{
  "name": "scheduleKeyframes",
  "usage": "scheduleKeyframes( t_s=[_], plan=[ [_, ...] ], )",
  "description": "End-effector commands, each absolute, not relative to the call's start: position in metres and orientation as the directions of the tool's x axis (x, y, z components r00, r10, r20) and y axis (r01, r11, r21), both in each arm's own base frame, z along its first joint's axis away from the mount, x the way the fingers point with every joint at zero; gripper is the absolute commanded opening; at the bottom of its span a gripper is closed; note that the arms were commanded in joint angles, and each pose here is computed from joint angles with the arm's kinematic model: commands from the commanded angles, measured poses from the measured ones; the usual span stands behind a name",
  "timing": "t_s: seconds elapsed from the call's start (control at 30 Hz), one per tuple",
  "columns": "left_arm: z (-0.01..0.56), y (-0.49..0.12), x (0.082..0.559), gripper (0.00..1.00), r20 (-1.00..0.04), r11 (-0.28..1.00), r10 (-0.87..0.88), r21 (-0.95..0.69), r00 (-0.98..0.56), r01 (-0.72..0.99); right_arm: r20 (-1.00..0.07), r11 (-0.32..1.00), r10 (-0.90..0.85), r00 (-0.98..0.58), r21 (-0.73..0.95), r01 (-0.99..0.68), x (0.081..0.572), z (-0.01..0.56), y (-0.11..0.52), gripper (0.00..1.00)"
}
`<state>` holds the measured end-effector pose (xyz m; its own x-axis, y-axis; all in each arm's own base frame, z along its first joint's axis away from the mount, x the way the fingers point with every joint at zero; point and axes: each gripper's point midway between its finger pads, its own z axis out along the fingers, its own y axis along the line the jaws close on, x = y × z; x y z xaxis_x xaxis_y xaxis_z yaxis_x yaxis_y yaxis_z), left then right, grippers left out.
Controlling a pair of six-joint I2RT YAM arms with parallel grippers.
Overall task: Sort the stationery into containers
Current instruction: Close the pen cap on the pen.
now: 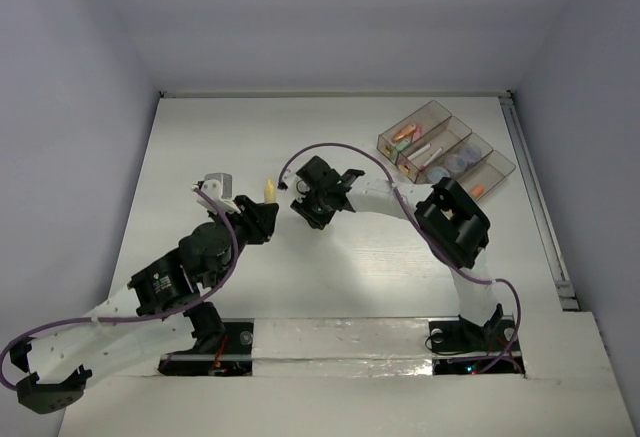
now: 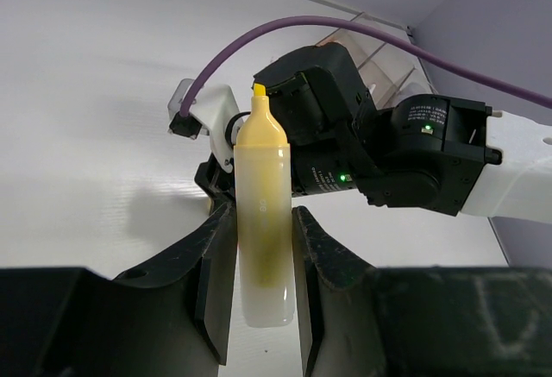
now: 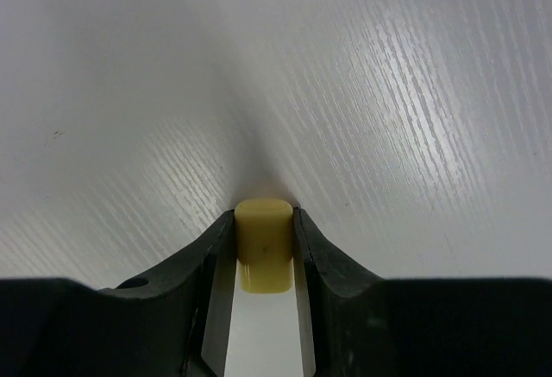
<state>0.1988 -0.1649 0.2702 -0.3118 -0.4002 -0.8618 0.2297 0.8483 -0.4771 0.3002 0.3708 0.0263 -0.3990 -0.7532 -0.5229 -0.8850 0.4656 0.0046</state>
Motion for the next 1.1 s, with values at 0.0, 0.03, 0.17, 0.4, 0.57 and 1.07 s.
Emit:
scheduleKeyframes(
  t_s=[0.0,0.03,0.17,0.4,0.57,1.07],
  plan=[
    [0.284,-0.161,0.201,0.0,-0.86,0.84,-0.426,-0.491,-0.28,0.23,-0.563,0.492,-0.722,-0.403,-0.008,-0.87,0.304,0.039,0.373,0.32],
    [0.284,-0.161,0.201,0.0,-0.859,0.839,-0.427,-0.493,-0.281,0.23,-0.566,0.504,-0.716,-0.408,-0.015,-0.864,0.305,0.041,0.372,0.31],
    [0.284,-0.165,0.2,0.0,-0.855,0.831,-0.431,-0.501,-0.287,0.242,-0.662,0.58,-0.608,-0.439,0.009,-0.815,0.323,0.073,0.373,0.25],
    [0.284,-0.202,0.193,0.0,-0.818,0.728,-0.471,-0.571,-0.329,0.379,-0.855,0.717,-0.121,-0.505,0.277,-0.64,0.362,0.191,0.341,0.24],
    [0.283,-0.238,0.186,0.0,-0.795,0.616,-0.49,-0.606,-0.357,0.504,-0.92,0.591,0.199,-0.338,0.388,-0.707,0.338,0.312,0.327,0.24],
    [0.35,-0.261,0.18,0.0,-0.755,0.444,-0.588,-0.601,-0.29,0.665,-0.747,0.091,0.601,-0.283,0.416,-0.905,0.26,0.441,0.275,0.22]
  ],
)
